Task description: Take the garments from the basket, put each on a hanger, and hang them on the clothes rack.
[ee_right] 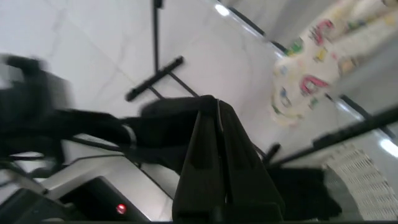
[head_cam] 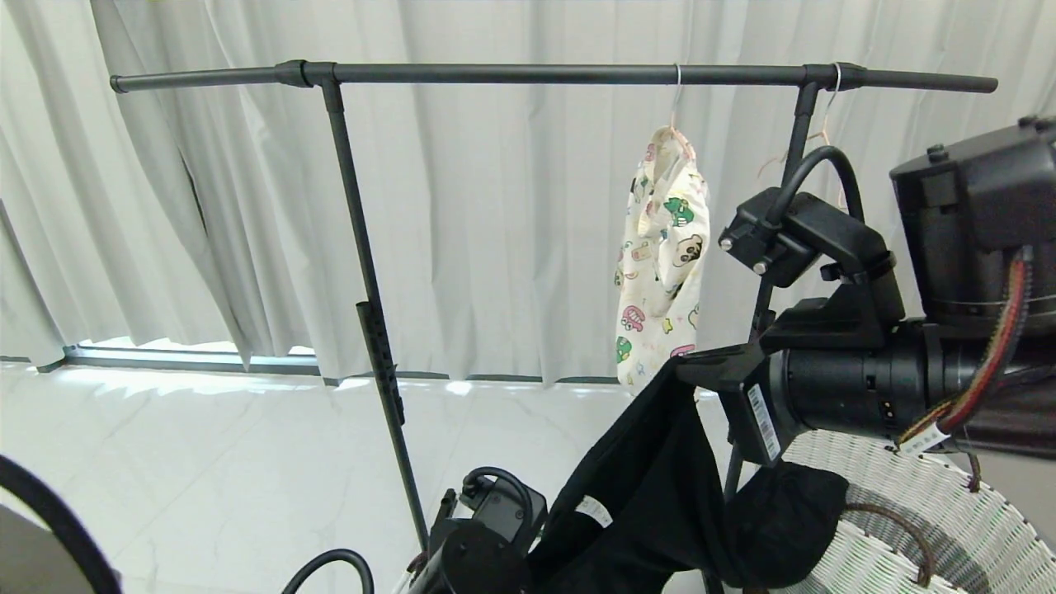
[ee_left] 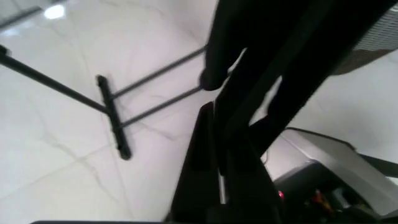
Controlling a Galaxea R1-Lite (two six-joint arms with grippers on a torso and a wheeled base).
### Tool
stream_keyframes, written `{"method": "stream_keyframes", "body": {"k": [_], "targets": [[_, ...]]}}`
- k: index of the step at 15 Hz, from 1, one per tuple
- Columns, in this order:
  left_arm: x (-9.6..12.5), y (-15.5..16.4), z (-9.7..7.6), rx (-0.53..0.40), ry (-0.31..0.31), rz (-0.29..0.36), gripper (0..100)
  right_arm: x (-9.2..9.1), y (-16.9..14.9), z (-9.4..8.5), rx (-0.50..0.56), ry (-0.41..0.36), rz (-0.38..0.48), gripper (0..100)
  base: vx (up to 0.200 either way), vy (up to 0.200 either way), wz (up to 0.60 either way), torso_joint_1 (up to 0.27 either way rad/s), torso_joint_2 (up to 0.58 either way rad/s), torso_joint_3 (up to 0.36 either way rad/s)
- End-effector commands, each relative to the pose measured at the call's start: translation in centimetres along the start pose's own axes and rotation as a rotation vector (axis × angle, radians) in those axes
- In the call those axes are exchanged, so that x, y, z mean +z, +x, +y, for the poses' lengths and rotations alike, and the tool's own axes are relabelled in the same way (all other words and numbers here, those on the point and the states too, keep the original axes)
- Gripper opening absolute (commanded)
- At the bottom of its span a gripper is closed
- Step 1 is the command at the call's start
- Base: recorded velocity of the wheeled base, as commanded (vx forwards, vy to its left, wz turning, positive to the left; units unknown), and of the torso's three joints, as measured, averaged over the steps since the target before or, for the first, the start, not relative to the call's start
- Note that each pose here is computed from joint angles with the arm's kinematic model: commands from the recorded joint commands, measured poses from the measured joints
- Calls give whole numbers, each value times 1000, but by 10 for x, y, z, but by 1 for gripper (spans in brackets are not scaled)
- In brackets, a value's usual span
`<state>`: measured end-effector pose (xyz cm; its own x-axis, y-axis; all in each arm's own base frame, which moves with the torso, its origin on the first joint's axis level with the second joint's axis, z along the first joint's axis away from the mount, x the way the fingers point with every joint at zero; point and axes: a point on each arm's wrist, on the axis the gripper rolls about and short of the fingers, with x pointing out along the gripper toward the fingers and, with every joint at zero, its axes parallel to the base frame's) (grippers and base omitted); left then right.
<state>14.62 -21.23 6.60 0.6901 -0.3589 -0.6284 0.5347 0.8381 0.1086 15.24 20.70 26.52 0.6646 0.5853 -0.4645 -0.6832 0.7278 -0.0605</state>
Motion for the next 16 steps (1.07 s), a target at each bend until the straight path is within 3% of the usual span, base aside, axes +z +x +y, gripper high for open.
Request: {"method": "stream_keyframes", "body": {"k": [1,3,6,8,10,12,14,16], "targets": [[13,-27,8,-7,17,-99,0,-10,-8,-13,-57,17,12,0,0,0,0,0,0,0],[32,-53,27,24,16,-177,0,-19,-24,-29,-109,41,5,0,0,0,0,0,0,0],[62,-102,57,85,54,-190,0,-33,-46,-42,-190,64,-9,0,0,0,0,0,0,0],[110,-139,66,90,23,-245,0,-34,-59,-44,-244,64,-41,0,0,0,0,0,0,0],[157,-156,67,89,-5,-360,0,-24,-66,-45,-247,41,-116,0,0,0,0,0,0,0],[196,-172,71,110,15,-458,0,-5,-71,-46,-254,12,-235,0,0,0,0,0,0,0],[216,-185,77,153,78,-526,0,15,-82,-48,-262,-15,-309,0,0,0,0,0,0,0],[221,-190,81,178,109,-548,0,32,-91,-49,-269,-21,-371,0,0,0,0,0,0,0]]}}
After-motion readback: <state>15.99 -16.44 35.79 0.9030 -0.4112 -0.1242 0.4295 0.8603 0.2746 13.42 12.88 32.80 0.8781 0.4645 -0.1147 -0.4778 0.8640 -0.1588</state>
